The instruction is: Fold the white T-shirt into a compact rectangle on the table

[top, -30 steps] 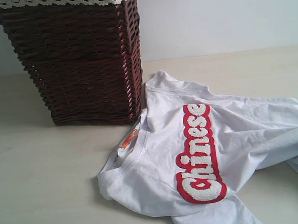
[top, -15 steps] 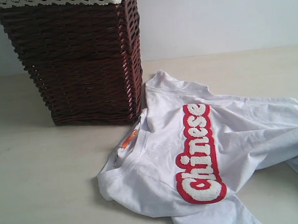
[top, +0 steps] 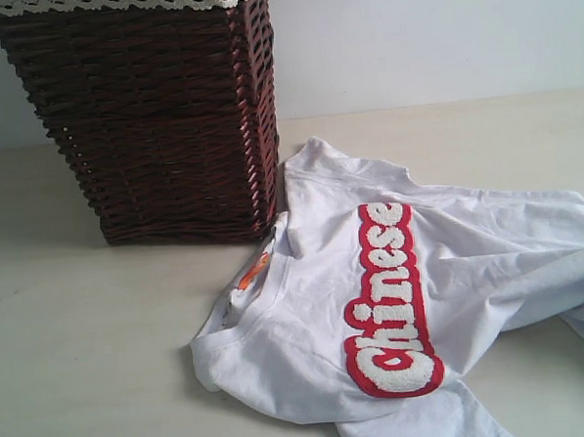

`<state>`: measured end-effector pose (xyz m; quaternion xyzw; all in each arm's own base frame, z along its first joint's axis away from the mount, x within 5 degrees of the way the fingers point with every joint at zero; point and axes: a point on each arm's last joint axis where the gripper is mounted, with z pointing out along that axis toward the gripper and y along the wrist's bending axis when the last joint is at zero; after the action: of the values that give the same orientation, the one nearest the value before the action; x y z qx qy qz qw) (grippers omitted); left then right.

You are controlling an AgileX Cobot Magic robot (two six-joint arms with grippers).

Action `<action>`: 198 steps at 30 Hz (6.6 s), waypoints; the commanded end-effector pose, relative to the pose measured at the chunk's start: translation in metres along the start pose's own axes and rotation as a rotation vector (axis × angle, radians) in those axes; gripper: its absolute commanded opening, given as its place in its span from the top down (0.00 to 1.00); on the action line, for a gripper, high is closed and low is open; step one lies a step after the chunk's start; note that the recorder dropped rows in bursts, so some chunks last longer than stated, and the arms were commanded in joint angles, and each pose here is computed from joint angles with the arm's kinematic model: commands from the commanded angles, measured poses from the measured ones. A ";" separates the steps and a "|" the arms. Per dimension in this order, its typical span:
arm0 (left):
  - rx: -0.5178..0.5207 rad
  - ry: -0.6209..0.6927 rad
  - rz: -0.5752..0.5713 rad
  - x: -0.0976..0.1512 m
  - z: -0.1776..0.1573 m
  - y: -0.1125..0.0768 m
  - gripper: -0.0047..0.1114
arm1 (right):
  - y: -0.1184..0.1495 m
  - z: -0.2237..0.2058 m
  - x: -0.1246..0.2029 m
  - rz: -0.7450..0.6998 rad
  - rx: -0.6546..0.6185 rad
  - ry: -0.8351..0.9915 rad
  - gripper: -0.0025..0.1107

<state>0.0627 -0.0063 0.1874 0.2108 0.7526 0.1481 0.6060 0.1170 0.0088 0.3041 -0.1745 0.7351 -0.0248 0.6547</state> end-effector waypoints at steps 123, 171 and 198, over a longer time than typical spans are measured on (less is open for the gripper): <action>-0.128 0.208 -0.367 0.020 -0.003 0.008 0.96 | -0.161 0.237 0.138 -0.228 -0.101 0.867 0.52; -0.128 0.208 -0.367 0.020 -0.003 0.008 0.96 | 0.187 0.101 0.104 -0.319 -1.550 1.091 0.98; -0.128 0.208 -0.367 0.020 -0.003 0.008 0.96 | 0.190 0.118 0.140 -0.207 -1.207 1.365 0.58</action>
<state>0.0573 0.0109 0.1737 0.0213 0.8278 0.1087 0.5500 0.1773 0.1690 0.1108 -0.5028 0.8275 0.2167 -0.1246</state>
